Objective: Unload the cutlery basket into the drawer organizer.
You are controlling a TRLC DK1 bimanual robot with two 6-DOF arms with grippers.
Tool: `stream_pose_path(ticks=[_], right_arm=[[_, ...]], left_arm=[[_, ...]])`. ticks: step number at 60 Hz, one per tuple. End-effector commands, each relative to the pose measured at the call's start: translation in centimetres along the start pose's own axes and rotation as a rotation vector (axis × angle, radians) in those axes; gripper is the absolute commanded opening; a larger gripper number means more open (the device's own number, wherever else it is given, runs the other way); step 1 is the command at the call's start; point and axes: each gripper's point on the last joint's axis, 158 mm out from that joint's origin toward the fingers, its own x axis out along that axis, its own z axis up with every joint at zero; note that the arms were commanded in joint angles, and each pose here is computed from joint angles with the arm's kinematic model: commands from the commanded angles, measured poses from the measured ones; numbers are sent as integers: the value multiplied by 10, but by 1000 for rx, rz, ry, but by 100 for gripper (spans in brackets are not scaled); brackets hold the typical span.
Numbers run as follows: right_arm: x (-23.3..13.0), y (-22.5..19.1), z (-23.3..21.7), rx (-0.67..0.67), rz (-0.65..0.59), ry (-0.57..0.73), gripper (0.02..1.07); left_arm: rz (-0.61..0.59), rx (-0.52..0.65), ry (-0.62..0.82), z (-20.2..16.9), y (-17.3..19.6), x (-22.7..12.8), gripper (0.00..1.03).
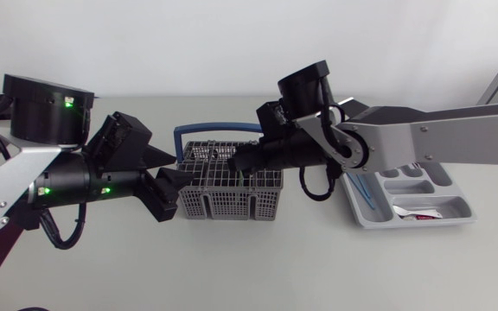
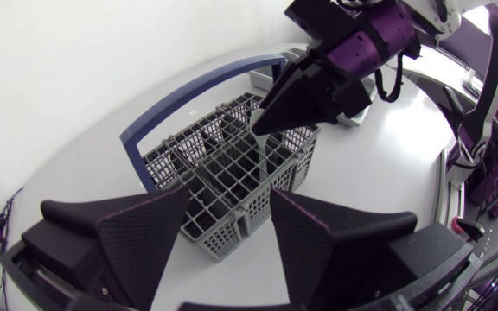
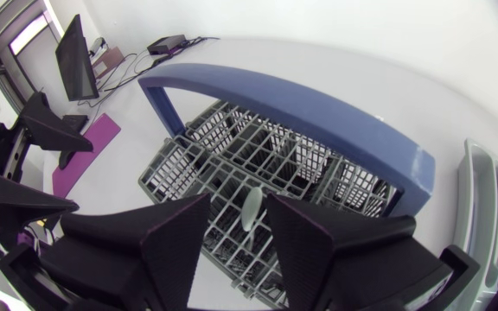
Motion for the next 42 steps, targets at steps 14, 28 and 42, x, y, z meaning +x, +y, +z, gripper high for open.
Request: stream_pose_path(ticks=[14,28,42], right_arm=[[11,0,6,35,-10,-25,21],[6,3,9,23,5,-55,9],[-7,12,10,-15,22,-86,8]], left_arm=[[9,31,6,-10,1,1,85],[9,42,1,-10,0,2,86],[8,49,-2,-9,-1,3,90]])
